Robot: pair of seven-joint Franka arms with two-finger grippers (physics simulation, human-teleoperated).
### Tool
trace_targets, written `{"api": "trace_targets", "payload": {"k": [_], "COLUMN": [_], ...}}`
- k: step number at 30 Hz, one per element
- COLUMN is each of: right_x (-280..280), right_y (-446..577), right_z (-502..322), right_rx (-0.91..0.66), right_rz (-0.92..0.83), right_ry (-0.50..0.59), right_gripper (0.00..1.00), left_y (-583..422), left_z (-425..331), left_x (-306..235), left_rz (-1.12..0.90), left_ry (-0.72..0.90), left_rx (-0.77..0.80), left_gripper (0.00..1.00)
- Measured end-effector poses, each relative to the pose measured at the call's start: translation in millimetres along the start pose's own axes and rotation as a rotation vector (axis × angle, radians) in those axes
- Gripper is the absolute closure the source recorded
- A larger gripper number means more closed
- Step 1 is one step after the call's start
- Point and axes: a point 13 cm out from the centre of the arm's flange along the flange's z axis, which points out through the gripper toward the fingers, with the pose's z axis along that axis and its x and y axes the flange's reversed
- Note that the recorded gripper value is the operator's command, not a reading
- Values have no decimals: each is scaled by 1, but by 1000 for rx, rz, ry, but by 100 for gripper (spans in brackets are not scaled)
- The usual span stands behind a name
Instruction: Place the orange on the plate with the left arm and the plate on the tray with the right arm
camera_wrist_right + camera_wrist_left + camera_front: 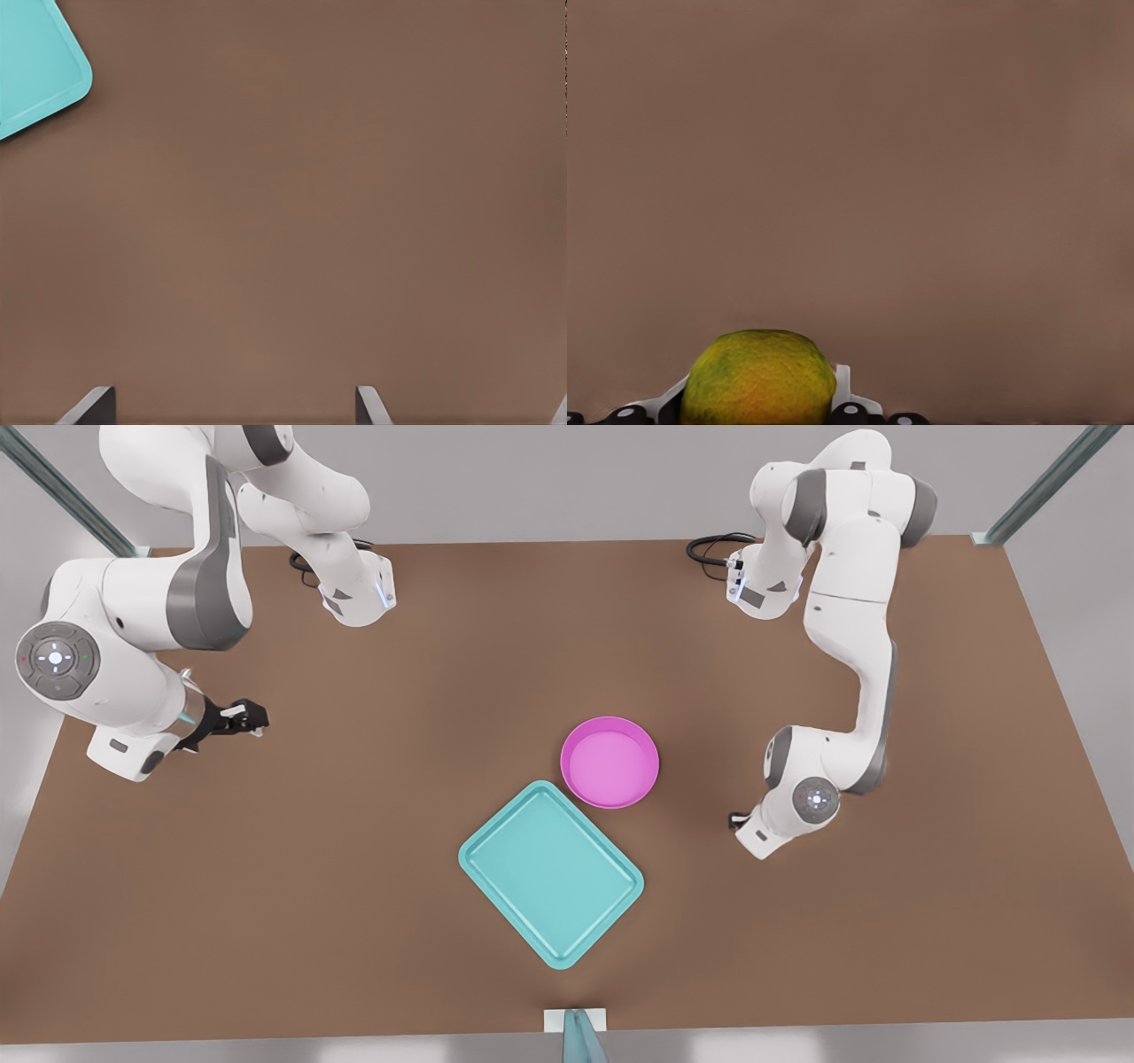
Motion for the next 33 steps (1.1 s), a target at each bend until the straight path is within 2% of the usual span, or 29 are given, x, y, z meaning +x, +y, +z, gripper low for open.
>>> {"api": "trace_targets", "payload": {"k": [3,6,10,11,12,17,19,21,23,24,26,28,33], "right_x": [2,4,5,6,6,6,6,8,11,10,-14,-46,-103], "right_y": [-9,-13,-18,-20,-21,-20,-20,-18,5,26,93,168,270], "right_z": [1,4,9,10,10,13,13,17,51,74,118,151,212], "right_rx": [-4,-9,-17,-20,-22,-27,-28,-35,-102,-147,-233,-297,-373], "right_rz": [16,25,34,38,40,38,38,35,13,-3,-45,-69,22], "right_ry": [2,7,18,19,20,25,26,36,94,121,144,130,66], "right_gripper": [0,0,0,0,0,0,0,0,0,0,0,0,0], "left_y": [-101,-207,-263,-267,-268,-268,-240,-117,9,41,60,64,71], "left_z": [-38,-38,-17,-15,-12,-25,-115,-224,-297,-320,-355,-375,-391], "left_x": [-14,25,74,81,86,98,50,9,12,24,68,102,105], "left_rz": [38,106,107,96,81,8,-58,-214,-354,-378,-307,-240,-168], "left_ry": [-45,-19,52,70,85,141,80,9,-24,-21,-2,-33,-60], "left_rx": [75,83,54,46,40,20,57,39,-8,-10,43,17,-60], "left_gripper": [39,39,38,30,0,0,0,0,0,0,0,0,0]}}
